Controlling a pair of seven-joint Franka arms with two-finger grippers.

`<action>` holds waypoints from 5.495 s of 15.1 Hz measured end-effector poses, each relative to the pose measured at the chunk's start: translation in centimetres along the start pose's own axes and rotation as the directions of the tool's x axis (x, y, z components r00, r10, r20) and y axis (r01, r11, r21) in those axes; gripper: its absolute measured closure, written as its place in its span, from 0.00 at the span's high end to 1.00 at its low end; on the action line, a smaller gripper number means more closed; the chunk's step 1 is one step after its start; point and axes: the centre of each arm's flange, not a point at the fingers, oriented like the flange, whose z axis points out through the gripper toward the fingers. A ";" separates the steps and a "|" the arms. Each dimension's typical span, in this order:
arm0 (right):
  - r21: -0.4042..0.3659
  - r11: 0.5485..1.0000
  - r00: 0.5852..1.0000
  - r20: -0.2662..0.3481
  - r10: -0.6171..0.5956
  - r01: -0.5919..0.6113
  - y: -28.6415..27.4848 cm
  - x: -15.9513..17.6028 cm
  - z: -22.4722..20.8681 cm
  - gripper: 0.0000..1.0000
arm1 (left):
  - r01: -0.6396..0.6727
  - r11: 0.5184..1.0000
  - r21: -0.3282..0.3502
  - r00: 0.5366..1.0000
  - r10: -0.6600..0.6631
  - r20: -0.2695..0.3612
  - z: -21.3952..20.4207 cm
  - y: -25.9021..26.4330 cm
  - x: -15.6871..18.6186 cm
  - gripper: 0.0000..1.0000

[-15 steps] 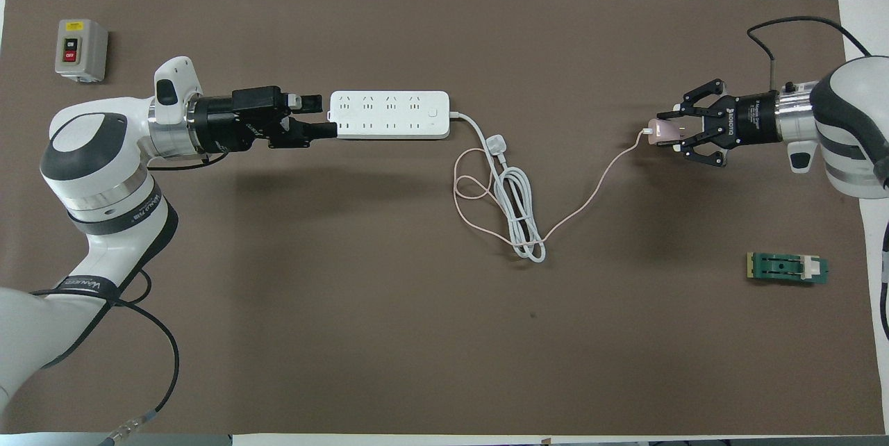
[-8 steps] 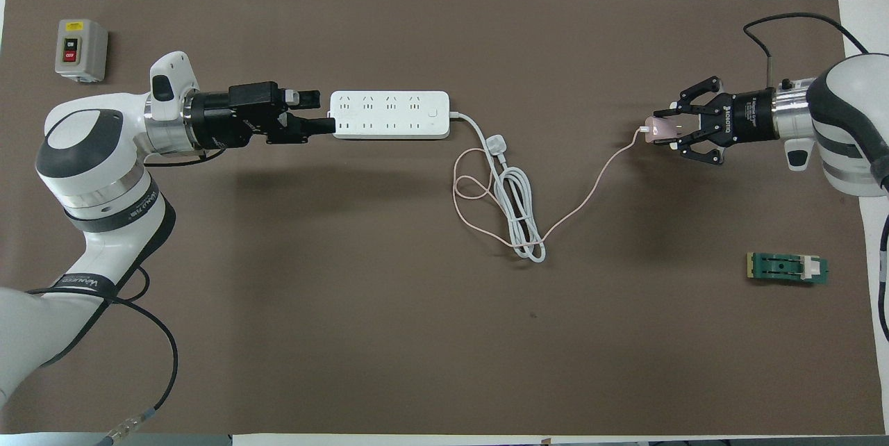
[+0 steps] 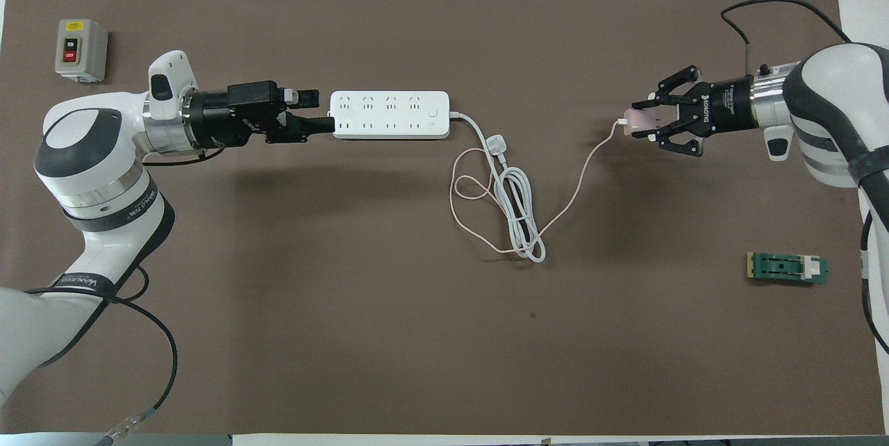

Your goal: Plug charger into power strip

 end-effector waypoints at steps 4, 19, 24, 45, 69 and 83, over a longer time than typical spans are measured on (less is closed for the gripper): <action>0.001 1.000 1.000 -0.002 0.011 -0.011 -0.4 -2.6 0.3 0.47 | 0.000 1.000 0.000 1.000 0.000 0.001 0.0 0.0 0.0 1.00; 0.019 1.000 1.000 -0.018 0.022 -0.022 0.7 -22.8 8.8 0.47 | -0.002 1.000 -0.015 1.000 0.002 0.011 -0.3 2.5 0.8 1.00; 0.023 0.999 0.999 -0.044 0.027 -0.026 1.6 -29.4 9.7 0.47 | 0.000 1.000 -0.013 1.000 0.000 0.013 -0.1 2.4 0.8 1.00; 0.065 0.997 0.998 -0.050 -0.034 0.037 4.3 -35.7 16.7 0.47 | -0.030 0.999 0.040 0.999 0.029 0.020 5.4 1.3 3.2 1.00; 0.072 0.997 0.998 -0.056 -0.035 0.039 4.0 -35.5 16.2 0.47 | -0.001 1.000 0.031 0.999 0.000 0.049 6.9 -0.7 2.2 1.00; 0.073 0.997 0.998 -0.056 -0.033 0.037 3.9 -35.4 16.1 0.47 | -0.031 0.999 0.012 0.998 0.030 0.056 8.1 -1.4 2.0 0.97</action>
